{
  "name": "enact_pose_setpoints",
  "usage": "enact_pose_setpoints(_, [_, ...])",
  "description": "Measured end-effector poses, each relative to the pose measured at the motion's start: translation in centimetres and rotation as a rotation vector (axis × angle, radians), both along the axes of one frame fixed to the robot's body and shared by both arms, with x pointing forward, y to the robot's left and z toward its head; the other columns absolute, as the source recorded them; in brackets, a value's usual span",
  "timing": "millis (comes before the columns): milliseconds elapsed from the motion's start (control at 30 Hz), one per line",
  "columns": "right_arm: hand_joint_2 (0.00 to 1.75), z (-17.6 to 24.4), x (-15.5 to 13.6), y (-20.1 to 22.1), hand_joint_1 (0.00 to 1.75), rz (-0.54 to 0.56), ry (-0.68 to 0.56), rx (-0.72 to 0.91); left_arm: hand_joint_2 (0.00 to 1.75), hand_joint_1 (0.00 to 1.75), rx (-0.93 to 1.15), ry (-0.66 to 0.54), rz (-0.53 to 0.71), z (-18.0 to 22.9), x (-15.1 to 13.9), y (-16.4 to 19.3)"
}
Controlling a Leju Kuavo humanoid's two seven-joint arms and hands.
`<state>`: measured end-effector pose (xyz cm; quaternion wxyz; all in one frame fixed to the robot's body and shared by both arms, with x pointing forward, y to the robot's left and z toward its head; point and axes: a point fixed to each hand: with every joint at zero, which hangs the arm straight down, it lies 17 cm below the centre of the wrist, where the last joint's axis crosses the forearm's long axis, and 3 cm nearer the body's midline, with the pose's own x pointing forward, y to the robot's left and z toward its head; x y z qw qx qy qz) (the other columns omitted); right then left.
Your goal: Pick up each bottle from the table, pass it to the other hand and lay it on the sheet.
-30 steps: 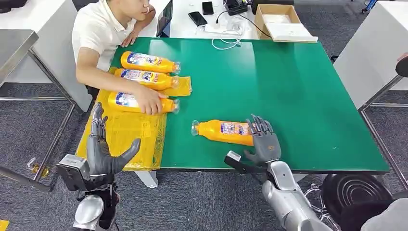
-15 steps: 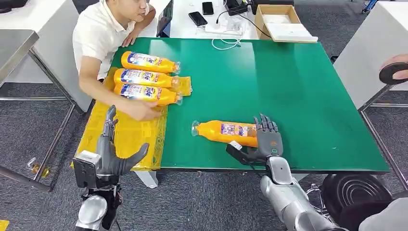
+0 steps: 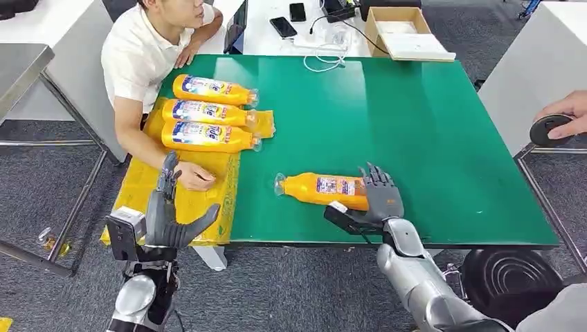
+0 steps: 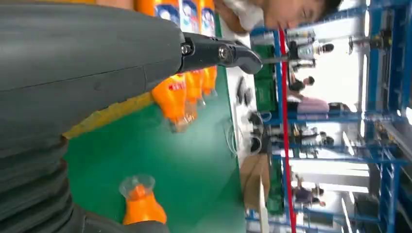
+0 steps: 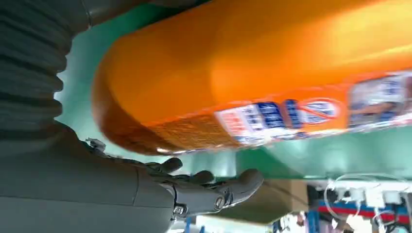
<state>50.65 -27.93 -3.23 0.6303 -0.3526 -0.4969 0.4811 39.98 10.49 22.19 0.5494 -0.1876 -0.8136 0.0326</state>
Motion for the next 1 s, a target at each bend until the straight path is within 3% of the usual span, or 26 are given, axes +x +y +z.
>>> enact_pose_setpoints(67, [1.75,0.0,0.1,0.3,0.0,0.002,0.005,0.005,1.75,0.0,0.0,-0.002,-0.006,0.1,0.0,-0.2])
enact_pose_setpoints(100, [1.75,0.0,0.1,0.4,1.75,0.003,0.007,0.006,1.75,0.0,0.0,-0.001,-0.008,0.1,0.1,-0.3])
enact_pose_setpoints(500, [1.75,-0.9,0.1,2.1,1.75,0.04,0.122,0.084,1.75,0.0,-0.013,-0.007,-0.041,0.9,0.8,-1.2])
enact_pose_setpoints(1000, [1.75,-1.2,-0.2,2.2,1.75,0.021,0.141,0.174,1.75,0.0,-0.019,-0.009,-0.072,1.0,1.2,-1.7])
